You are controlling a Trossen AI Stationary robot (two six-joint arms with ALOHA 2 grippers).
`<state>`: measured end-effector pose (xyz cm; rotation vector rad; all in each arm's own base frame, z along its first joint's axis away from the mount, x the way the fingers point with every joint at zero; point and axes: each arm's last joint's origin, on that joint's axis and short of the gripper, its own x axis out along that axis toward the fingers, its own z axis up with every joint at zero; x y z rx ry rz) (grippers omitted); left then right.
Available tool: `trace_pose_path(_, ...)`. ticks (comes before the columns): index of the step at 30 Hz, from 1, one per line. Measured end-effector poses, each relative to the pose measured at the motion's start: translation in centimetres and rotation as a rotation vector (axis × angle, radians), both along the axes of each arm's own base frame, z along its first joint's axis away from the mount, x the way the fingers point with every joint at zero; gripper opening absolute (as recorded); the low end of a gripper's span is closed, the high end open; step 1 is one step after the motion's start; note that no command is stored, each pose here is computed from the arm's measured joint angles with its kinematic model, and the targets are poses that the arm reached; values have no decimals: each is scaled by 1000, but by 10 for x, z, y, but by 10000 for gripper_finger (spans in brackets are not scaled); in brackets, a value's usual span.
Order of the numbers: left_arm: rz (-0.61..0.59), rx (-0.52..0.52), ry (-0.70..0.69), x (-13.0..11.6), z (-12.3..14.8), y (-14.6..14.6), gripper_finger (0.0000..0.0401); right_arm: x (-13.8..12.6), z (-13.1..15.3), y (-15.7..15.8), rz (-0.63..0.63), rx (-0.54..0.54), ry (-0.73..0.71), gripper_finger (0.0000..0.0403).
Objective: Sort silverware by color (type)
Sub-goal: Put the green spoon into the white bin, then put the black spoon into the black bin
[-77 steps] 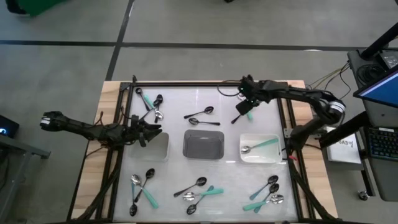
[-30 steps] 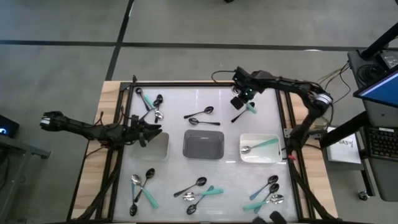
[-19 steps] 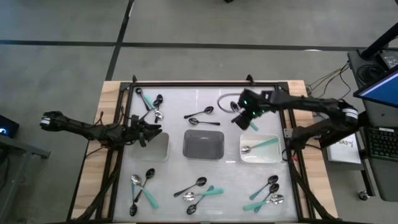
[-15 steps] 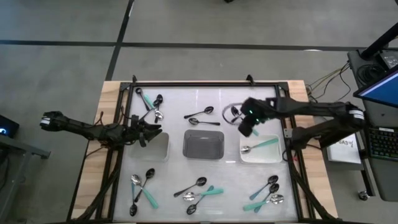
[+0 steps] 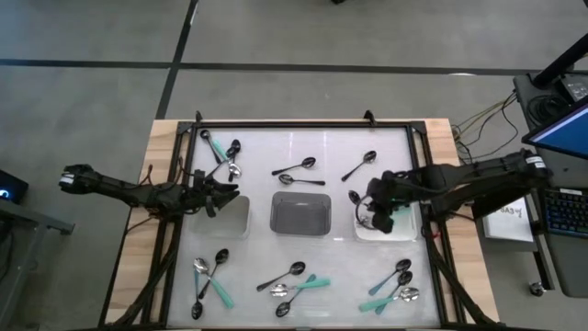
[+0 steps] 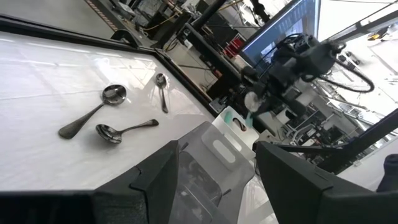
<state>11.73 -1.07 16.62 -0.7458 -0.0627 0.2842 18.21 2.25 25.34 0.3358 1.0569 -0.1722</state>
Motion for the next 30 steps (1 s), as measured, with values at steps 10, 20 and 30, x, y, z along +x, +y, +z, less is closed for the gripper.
trace_pose_path(10, 0, 0, 0, 0, 0, 0, 198, -6, -13, 20, 85, 49, 143, 29)
trace_pose_path(20, 0, 0, 0, 0, 0, 0, 198, -7, -15, 23, 41, 84, 157, 97)
trace_pose_path(30, 0, 0, 0, 0, 0, 0, 198, 8, -2, 20, 10, -56, 16, 133)
